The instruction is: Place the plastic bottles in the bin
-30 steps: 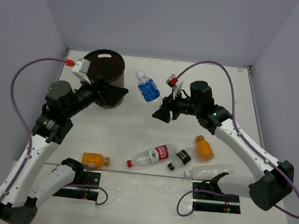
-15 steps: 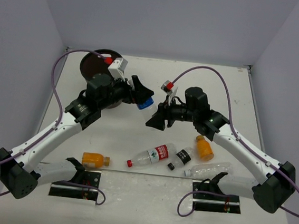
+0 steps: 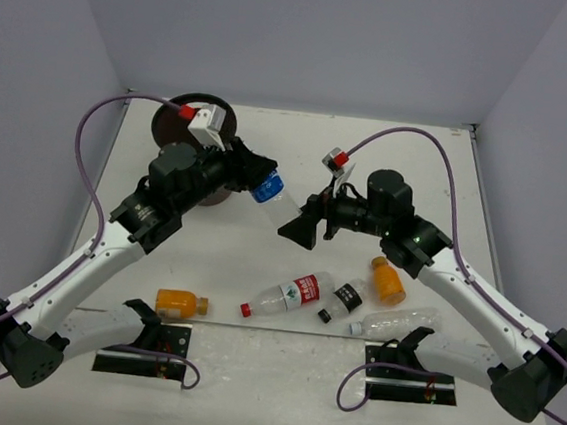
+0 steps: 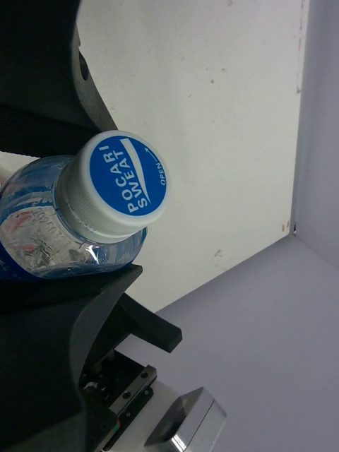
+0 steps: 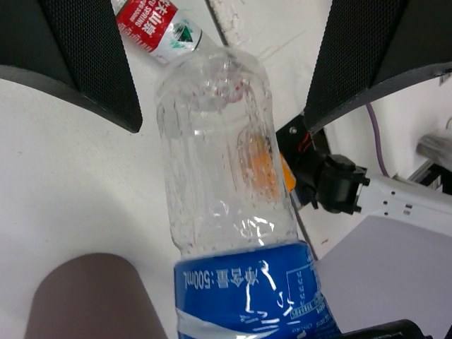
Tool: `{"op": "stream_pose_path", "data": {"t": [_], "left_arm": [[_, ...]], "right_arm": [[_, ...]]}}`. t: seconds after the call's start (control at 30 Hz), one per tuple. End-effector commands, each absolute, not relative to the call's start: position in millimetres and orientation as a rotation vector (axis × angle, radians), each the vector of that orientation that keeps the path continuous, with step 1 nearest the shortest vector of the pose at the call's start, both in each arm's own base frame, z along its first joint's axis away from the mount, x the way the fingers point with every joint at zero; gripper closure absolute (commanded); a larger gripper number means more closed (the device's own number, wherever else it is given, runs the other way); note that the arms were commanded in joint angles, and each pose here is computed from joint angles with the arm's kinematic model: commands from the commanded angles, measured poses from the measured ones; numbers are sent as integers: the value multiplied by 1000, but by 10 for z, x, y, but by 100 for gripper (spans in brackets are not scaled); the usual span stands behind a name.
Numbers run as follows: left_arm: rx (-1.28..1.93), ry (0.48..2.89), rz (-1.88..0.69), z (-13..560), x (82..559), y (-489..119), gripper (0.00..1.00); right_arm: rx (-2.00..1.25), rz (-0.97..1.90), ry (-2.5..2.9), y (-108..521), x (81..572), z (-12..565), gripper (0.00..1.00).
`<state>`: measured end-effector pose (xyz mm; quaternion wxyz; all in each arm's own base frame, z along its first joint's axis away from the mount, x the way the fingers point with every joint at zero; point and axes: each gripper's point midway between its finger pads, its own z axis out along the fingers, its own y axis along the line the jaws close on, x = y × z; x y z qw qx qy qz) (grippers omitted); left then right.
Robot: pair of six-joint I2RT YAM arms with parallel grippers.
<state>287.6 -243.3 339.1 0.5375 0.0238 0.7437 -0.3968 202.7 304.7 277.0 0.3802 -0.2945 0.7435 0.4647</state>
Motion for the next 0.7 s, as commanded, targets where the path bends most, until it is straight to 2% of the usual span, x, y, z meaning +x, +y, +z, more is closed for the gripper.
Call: {"op": "stream_pose_path", "data": {"t": [0.0, 0.17, 0.3, 0.47, 0.57, 0.67], "left_arm": [[-72, 1705, -774, 3687, 3043, -2110, 100], [-188, 1656, -537, 4083, 3265, -1741, 100], [-382, 1570, -187, 4437, 3521, -1102, 100], [-564, 1584, 75, 4301, 3806, -367, 100], [-624, 1580, 220, 4125, 3824, -125, 100], [-628, 1608, 253, 3927, 3866, -93, 88]], "right_arm": [[-592, 1067, 1932, 2823, 2115, 2800, 1], [-412, 918, 1976, 2494, 2176, 2677, 1], [-120, 716, 2042, 2035, 2289, 2389, 1], [141, 586, 2060, 1622, 2278, 2199, 1], [251, 535, 2069, 1456, 2273, 2079, 1], [363, 470, 2142, 1293, 2242, 1853, 1]]}}
